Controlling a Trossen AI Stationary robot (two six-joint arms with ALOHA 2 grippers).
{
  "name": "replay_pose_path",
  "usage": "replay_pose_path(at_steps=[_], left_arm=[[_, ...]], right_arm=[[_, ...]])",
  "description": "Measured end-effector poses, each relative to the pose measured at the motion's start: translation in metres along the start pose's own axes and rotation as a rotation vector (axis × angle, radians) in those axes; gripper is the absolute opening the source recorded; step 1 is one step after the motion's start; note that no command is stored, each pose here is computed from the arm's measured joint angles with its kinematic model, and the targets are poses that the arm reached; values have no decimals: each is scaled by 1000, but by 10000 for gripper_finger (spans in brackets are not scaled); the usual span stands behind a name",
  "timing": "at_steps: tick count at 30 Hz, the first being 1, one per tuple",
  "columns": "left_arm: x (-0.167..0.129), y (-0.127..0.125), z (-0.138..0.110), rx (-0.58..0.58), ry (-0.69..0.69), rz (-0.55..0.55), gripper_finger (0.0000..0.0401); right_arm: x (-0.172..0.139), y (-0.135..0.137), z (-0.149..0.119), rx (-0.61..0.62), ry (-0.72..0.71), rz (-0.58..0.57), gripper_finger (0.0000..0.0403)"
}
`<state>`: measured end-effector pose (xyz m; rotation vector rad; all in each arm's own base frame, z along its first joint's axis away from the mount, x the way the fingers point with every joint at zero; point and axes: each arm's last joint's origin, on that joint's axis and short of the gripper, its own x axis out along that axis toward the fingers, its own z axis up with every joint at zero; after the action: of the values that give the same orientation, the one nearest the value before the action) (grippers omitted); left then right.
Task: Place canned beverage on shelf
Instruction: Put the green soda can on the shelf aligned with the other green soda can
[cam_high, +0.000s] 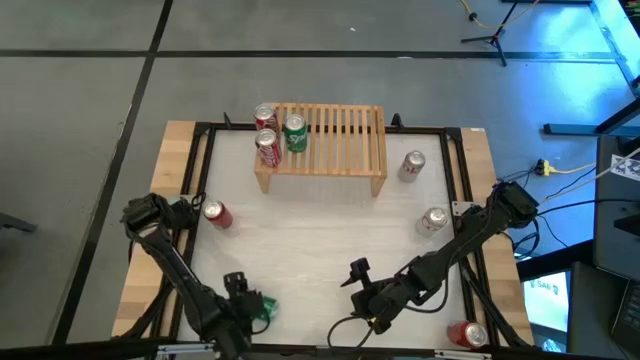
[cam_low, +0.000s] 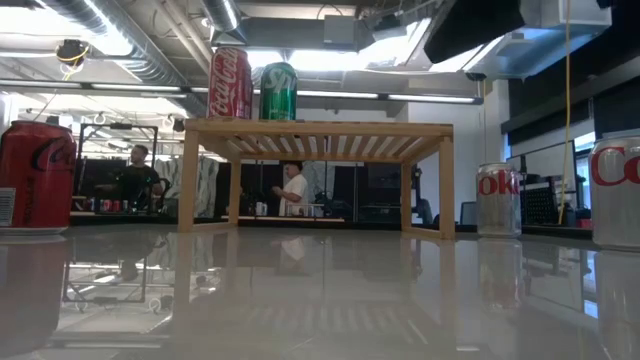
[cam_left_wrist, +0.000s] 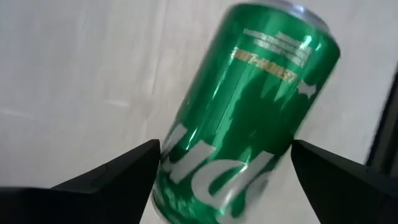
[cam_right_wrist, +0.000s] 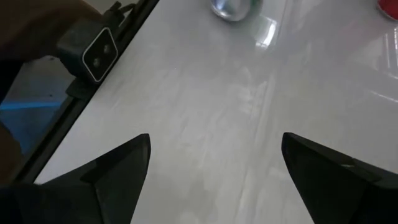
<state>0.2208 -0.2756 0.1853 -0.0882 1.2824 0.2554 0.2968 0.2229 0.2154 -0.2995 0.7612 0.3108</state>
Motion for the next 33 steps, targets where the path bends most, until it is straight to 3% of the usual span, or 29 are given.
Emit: replay_pose_path(at_steps=[16, 23, 33], left_arm=[[48, -11, 4, -23, 43, 70, 346], [50, -9, 6, -84, 28, 88, 279], [31, -12, 20, -114, -2, 164, 277]], right_arm=[[2, -5, 1, 13, -1, -18, 357], [2, -7, 2, 43, -11, -11, 357], [3, -9, 2, 76, -13, -22, 357]])
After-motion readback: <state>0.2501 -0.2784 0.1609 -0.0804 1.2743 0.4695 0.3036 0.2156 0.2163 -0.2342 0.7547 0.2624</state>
